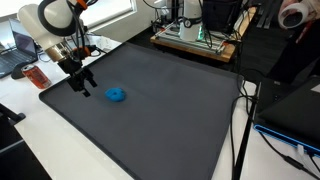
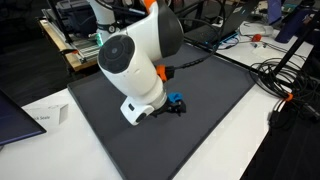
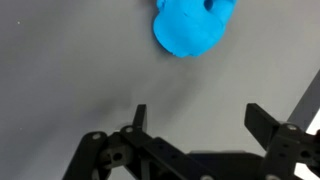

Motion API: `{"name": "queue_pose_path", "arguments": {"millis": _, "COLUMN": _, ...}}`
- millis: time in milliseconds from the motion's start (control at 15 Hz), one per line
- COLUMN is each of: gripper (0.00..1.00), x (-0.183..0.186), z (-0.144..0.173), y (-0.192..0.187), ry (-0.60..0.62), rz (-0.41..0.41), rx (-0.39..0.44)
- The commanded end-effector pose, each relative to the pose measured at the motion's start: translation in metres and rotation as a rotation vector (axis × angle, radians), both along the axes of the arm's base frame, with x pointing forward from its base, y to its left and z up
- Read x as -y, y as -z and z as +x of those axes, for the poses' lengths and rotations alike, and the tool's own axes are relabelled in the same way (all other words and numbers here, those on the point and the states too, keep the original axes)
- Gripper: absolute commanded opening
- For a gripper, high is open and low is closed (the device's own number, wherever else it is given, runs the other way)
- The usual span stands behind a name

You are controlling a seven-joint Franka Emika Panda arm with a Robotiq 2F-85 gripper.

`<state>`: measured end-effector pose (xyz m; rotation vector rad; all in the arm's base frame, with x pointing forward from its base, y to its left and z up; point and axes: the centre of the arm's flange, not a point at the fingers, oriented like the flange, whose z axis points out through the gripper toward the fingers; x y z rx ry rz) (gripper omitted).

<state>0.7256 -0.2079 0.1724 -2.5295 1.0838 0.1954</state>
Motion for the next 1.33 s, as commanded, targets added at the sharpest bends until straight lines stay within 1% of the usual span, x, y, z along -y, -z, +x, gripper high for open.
{"name": "queue_pose_path", "arguments": {"millis": 0, "gripper": 1.00, "x": -0.001, "z": -0.036, "y": -0.007, "ry": -0.064, "rz": 0.046, "rx": 0.057}}
{"name": "queue_pose_path", "arguments": {"millis": 200, "gripper": 1.00, "x": -0.004, "z": -0.052, "y": -0.012, "ry": -0.114, "rz": 0.055, "rx": 0.112}}
{"name": "queue_pose_path", "arguments": {"millis": 467, "gripper": 1.00, "x": -0.013, "z": -0.078, "y": -0.018, "ry": -0.185, "rz": 0.047, "rx": 0.193}}
{"name": "queue_pose_path", "arguments": {"millis": 733, "gripper": 1.00, "x": -0.021, "z": -0.107, "y": -0.026, "ry": -0.234, "rz": 0.040, "rx": 0.308}}
{"name": "queue_pose_path", "arguments": {"millis": 933, "gripper": 1.00, "x": -0.028, "z": -0.128, "y": -0.038, "ry": -0.246, "rz": 0.000, "rx": 0.374}}
{"name": "queue_pose_path", "arguments": {"millis": 1067, "gripper": 1.00, "x": -0.036, "z": -0.140, "y": -0.048, "ry": -0.251, "rz": -0.057, "rx": 0.388}}
{"name": "queue_pose_path", "arguments": {"millis": 1267, "gripper": 1.00, "x": -0.054, "z": -0.153, "y": -0.061, "ry": -0.249, "rz": -0.117, "rx": 0.389}}
